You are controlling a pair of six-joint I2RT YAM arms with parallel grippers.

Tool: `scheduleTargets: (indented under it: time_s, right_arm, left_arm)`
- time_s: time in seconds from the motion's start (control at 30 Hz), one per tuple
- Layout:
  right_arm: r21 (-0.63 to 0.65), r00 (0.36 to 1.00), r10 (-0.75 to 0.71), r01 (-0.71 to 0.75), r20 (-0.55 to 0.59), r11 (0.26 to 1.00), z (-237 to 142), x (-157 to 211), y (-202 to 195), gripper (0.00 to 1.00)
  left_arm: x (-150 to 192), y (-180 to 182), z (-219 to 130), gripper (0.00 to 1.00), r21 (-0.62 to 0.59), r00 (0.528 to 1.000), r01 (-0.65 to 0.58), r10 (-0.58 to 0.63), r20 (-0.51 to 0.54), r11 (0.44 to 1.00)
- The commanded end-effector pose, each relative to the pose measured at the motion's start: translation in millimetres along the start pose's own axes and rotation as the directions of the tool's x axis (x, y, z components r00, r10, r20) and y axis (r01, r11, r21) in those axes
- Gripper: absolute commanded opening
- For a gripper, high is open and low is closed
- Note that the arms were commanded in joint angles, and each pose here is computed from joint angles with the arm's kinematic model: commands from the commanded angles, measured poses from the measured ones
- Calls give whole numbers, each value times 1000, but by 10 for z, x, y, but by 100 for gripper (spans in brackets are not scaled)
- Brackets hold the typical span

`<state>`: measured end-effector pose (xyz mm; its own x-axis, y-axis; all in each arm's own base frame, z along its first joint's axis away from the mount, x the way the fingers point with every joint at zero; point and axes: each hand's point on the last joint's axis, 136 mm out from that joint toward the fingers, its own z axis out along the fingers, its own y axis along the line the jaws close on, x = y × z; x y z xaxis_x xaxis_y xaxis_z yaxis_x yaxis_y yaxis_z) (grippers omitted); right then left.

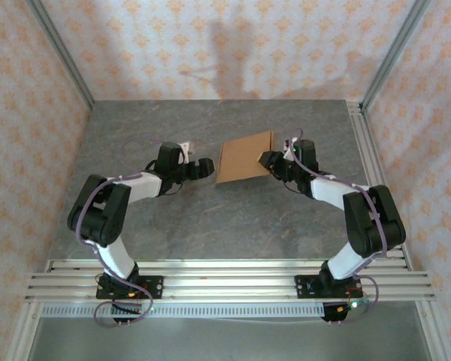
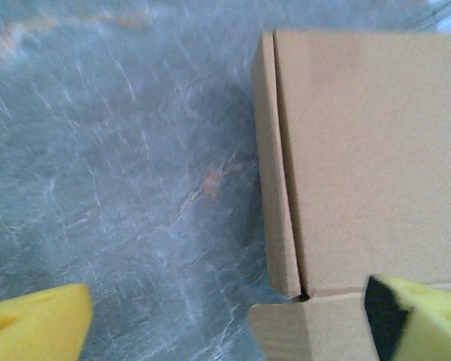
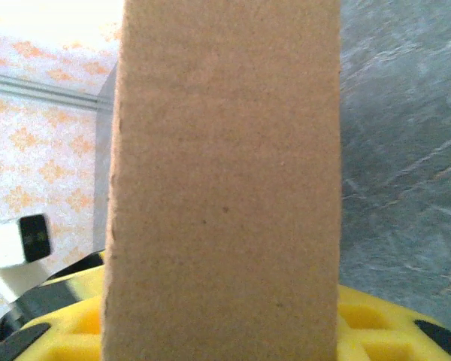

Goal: Fold the paper box

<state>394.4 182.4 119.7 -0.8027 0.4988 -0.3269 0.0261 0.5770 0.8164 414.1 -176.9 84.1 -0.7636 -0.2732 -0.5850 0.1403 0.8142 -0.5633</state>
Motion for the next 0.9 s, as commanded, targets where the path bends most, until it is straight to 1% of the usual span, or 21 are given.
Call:
scheduleTargets:
  time_s: [0.0,0.1,0.2,0.23,0.3,0.33,0.4,0.43,0.47,0.5,0.57,0.63,0.67,0.73,0.77,0.8,0.87]
  right_arm:
    - [-51,999,21,-19,48,999,-220,-249,205,38]
    - [-84,995,62,-56,78,995,-367,-413,264,37]
    - [-120,989,122,-110,89,987,-490,-543,322,36]
    - [-129,986,143,-131,91,983,-525,-577,333,35]
    - [-145,978,182,-167,100,975,-606,-654,348,34]
    - [-149,974,202,-186,99,971,-633,-679,348,33]
    - [-167,965,245,-227,95,960,-689,-730,354,32]
    - [-179,962,259,-240,92,954,-705,-746,365,32]
    - [-191,959,269,-248,90,950,-723,-762,378,32]
    - [-205,957,276,-253,90,945,-739,-773,400,32]
    - [-228,953,289,-263,87,937,-753,-782,428,31]
    - [-252,950,303,-275,77,928,-758,-781,465,31]
    - [-271,951,298,-268,76,924,-769,-787,500,31]
    - [-298,954,289,-255,77,920,-786,-787,544,31]
    - [-305,956,283,-249,74,919,-790,-778,553,31]
    - [-308,959,277,-244,68,920,-791,-765,560,31]
    - [-315,962,265,-233,61,920,-790,-743,573,31]
  left_arm:
    - [-284,-105,-222,100,-122,971,-185,200,129,975]
    - [-454,-220,-389,100,-185,937,-247,283,205,951]
    - [-614,-315,-505,100,-211,909,-274,324,261,938]
    - [-647,-329,-515,100,-213,909,-272,323,261,938]
    - [-719,-370,-506,100,-210,926,-244,292,241,947]
    - [-751,-396,-495,100,-193,935,-218,261,240,957]
    - [-836,-451,-461,100,-110,962,-89,114,250,990]
    - [-871,-467,-439,100,-68,967,-24,41,251,997]
    - [-906,-430,-410,100,-41,965,80,-67,252,996]
    - [-936,-435,-370,100,-5,959,151,-145,244,989]
    - [-969,-557,-264,100,86,947,246,-258,191,965]
    - [-974,-642,-128,100,141,913,375,-392,113,916]
    - [-983,-730,-49,100,189,892,430,-448,63,883]
    - [-1026,-853,59,100,280,830,537,-558,-6,796]
    - [-1030,-875,115,100,309,788,594,-614,-40,743]
    - [-1051,-910,148,100,336,757,631,-650,-68,699]
    - [-1090,-962,181,99,374,710,678,-696,-107,633]
